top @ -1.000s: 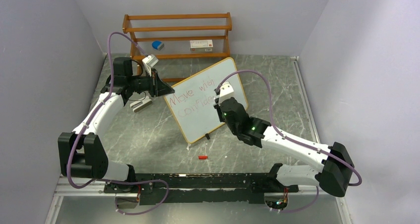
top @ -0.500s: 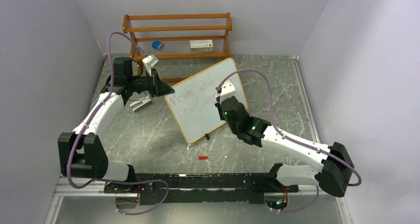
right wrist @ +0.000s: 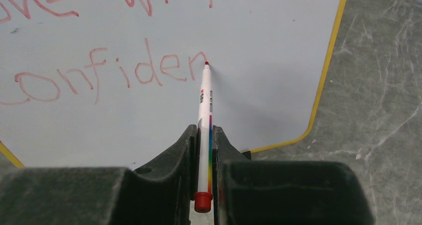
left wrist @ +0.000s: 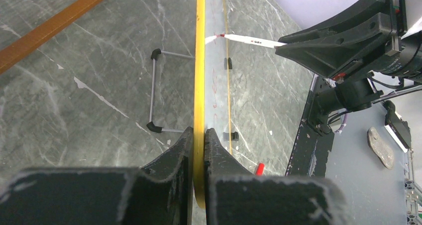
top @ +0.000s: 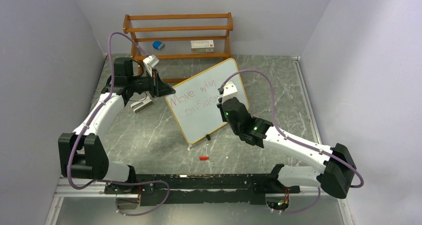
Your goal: Write a sentence on the whiteboard
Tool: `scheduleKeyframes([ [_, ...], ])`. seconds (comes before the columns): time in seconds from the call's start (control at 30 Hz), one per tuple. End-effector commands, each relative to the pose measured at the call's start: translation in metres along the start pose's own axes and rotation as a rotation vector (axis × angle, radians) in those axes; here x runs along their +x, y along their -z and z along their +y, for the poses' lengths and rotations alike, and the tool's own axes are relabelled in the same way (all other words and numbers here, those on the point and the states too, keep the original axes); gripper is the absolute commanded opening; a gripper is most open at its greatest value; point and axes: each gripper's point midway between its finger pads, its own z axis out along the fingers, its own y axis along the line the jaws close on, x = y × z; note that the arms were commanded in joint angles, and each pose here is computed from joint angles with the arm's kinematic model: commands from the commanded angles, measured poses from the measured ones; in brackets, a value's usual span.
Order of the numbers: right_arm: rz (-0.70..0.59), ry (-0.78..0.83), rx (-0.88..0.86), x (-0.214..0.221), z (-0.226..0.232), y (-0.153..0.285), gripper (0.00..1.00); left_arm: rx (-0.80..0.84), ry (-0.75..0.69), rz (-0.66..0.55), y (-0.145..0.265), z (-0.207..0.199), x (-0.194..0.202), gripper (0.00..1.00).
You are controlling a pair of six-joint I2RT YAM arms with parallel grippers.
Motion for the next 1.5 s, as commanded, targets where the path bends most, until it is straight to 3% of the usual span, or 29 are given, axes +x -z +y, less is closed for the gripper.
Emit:
scheduleKeyframes([
  [0.0, 0.033, -0.008, -0.003, 0.011, -0.003, 0.003, 0.0, -0.051, -0.04, 0.018, -0.001, 0.013, 0.004, 0.05],
  [0.43, 0.058, -0.015, -0.011, 0.021, -0.003, 0.006, 0.0, -0.053, -0.041, 0.018, -0.001, 0.014, 0.004, 0.05],
  [1.47, -0.073, -0.082, -0.001, -0.02, -0.021, -0.002, 0.0, -0.054, -0.042, 0.018, 0.0, 0.014, 0.004, 0.05],
])
